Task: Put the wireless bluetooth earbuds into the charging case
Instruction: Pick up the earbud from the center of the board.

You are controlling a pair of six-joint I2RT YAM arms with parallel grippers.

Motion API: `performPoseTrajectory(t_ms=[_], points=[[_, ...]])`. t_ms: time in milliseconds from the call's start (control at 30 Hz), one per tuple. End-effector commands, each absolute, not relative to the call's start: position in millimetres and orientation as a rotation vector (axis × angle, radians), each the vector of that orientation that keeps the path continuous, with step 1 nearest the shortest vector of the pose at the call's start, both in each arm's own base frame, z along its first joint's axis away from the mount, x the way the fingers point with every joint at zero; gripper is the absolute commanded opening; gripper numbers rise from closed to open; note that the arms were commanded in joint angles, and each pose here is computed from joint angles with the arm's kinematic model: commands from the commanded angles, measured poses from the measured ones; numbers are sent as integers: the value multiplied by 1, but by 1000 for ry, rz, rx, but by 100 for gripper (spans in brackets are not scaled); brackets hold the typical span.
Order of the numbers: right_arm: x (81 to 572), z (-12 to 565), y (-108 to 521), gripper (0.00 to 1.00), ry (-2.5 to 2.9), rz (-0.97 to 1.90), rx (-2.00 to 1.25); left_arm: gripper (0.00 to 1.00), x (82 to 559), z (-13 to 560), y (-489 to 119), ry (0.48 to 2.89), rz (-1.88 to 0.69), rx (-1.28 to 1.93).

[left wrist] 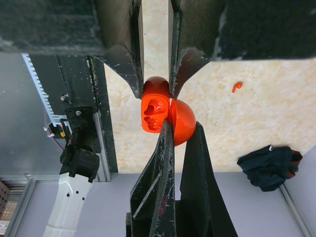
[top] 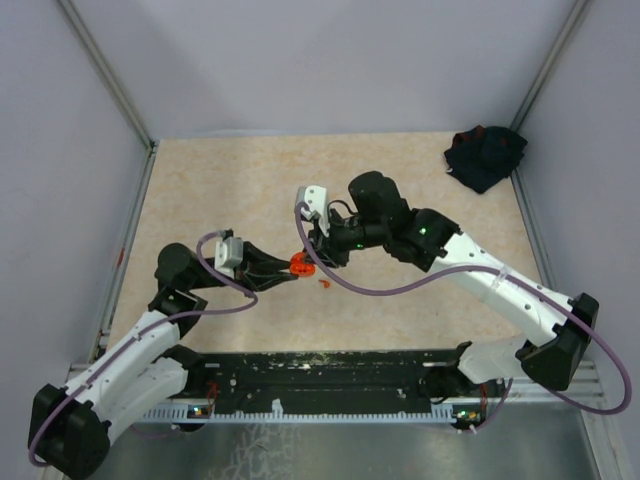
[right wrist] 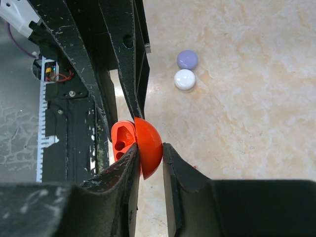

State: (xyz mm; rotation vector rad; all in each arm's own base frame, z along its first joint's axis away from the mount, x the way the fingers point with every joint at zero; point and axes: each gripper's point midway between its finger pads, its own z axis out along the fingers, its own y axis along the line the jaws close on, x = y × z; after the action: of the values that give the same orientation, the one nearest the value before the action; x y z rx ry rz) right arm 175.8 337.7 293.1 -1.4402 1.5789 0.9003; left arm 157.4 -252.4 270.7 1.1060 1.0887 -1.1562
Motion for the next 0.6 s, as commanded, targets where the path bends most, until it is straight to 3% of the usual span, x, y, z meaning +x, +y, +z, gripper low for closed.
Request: performPoseTrajectory(t_ms=[0, 267, 400, 567], points=[[180, 344, 341, 26, 1461, 896, -1334, 6, 160, 275, -251, 1082, -1097, 1129], [191, 354, 324, 48, 1501, 823, -1165, 2, 174, 270, -245, 1136, -994, 1104], [205, 344, 309, 65, 1589, 752, -1024, 2, 178, 268, -241, 1161, -951, 1091], [221, 319, 294, 70, 1670, 658, -910, 0, 191, 262, -231, 1240, -867, 1013]])
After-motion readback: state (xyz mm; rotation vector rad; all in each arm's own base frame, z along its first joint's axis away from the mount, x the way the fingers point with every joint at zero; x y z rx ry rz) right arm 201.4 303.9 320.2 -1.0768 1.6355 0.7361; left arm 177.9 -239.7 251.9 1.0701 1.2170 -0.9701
